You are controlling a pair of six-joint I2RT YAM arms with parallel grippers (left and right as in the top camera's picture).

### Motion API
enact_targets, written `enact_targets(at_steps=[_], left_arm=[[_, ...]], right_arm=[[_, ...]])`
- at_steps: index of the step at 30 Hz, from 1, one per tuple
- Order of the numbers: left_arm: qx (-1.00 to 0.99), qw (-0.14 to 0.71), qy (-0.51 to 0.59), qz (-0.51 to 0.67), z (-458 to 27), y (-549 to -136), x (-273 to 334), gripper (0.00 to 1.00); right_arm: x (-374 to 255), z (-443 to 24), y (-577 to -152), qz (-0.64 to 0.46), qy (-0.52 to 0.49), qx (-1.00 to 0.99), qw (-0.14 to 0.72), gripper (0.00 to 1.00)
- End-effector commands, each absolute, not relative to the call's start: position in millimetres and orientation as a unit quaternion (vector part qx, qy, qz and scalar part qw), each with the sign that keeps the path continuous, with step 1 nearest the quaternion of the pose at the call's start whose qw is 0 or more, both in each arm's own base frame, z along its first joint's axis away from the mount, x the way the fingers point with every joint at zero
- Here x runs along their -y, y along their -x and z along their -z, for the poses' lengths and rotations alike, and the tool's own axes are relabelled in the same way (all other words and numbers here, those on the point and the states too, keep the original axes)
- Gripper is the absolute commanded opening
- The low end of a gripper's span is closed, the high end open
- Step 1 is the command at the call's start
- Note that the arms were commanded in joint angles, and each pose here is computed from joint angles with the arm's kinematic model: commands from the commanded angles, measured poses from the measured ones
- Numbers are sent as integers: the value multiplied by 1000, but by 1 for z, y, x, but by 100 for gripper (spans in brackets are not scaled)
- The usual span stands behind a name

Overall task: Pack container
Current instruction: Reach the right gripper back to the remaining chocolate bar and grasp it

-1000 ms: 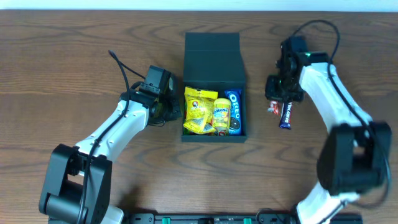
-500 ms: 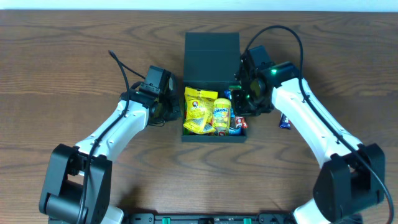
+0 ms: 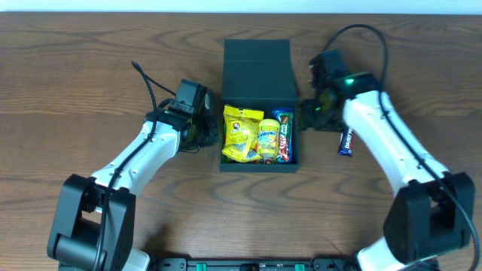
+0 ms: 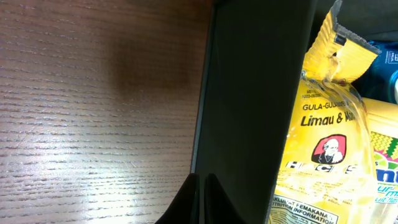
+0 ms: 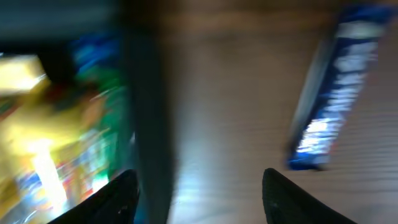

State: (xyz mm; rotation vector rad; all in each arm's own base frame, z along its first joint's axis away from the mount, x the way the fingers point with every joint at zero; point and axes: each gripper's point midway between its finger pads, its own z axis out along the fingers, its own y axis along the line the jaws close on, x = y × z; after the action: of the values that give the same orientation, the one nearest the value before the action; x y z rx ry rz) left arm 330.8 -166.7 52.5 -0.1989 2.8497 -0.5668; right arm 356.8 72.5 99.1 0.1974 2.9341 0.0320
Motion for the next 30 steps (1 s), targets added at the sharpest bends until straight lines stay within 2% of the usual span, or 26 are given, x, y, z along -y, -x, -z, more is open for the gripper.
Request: enact_targets(at_steps=[1,9,15,21,25,30], left_arm=[[-973,114,61,193,-52,-331,167,6],[-973,114,61,193,-52,-331,167,6],[-973,114,61,193,-52,-331,167,6],[-973,111,61,192,-51,-330,167,6],[-973,111,61,192,-51,-330,167,6],[-973,111,61,192,-51,-330,167,6]], right_arm=[[-22,-92,-365,30,-116,-987,104,61],[18,-50,-367,0,-137,-989,63,59],[19,-13,-364,4,-137,-990,21,53],[19,2,-361,5,-137,-990,2,37],[19,2,-363,5,-137,-990,6,17],[19,1,-365,4,-137,-990,11,12]])
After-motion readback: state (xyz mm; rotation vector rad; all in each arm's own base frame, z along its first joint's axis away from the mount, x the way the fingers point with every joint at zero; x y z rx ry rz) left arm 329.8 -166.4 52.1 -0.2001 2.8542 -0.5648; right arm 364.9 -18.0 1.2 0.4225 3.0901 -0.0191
